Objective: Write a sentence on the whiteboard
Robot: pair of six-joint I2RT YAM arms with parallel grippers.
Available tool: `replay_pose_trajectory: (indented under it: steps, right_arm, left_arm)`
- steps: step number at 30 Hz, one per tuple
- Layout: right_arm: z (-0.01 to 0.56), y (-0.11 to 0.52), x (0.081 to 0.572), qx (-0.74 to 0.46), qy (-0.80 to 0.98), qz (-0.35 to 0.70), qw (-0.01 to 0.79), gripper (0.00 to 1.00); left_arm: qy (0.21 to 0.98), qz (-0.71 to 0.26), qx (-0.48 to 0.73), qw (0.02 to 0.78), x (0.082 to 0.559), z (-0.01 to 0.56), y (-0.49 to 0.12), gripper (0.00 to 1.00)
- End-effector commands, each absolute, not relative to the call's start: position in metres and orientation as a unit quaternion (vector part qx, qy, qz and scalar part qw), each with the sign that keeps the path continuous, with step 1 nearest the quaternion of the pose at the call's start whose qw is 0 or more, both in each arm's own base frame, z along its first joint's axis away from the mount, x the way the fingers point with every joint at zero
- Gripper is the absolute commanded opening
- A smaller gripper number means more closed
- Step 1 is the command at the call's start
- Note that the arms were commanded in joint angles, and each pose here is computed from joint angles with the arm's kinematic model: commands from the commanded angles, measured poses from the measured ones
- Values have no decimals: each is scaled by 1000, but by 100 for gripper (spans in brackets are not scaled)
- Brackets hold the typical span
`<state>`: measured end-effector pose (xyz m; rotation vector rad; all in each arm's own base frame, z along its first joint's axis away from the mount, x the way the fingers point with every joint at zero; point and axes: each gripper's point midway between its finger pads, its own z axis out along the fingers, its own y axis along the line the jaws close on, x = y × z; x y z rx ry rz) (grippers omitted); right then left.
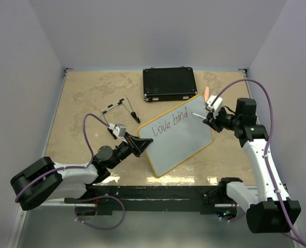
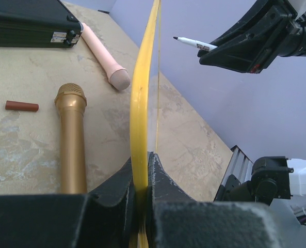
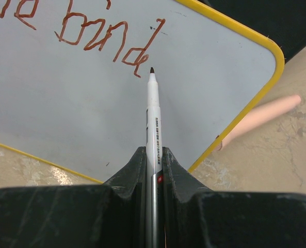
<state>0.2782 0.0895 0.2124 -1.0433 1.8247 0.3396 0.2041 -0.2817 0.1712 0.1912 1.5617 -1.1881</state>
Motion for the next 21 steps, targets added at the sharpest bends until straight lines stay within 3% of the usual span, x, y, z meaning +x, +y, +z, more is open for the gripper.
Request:
replay_pose_trajectory:
  steps: [1, 21]
  right_arm:
    - [225, 89, 284, -424, 742, 132, 503, 0]
    - [219, 84, 306, -388, 759, 128, 508, 0]
  left_arm:
    - [708, -451, 140, 525, 199, 127, -282, 0]
    - [707, -456, 143, 521, 200, 127, -287, 0]
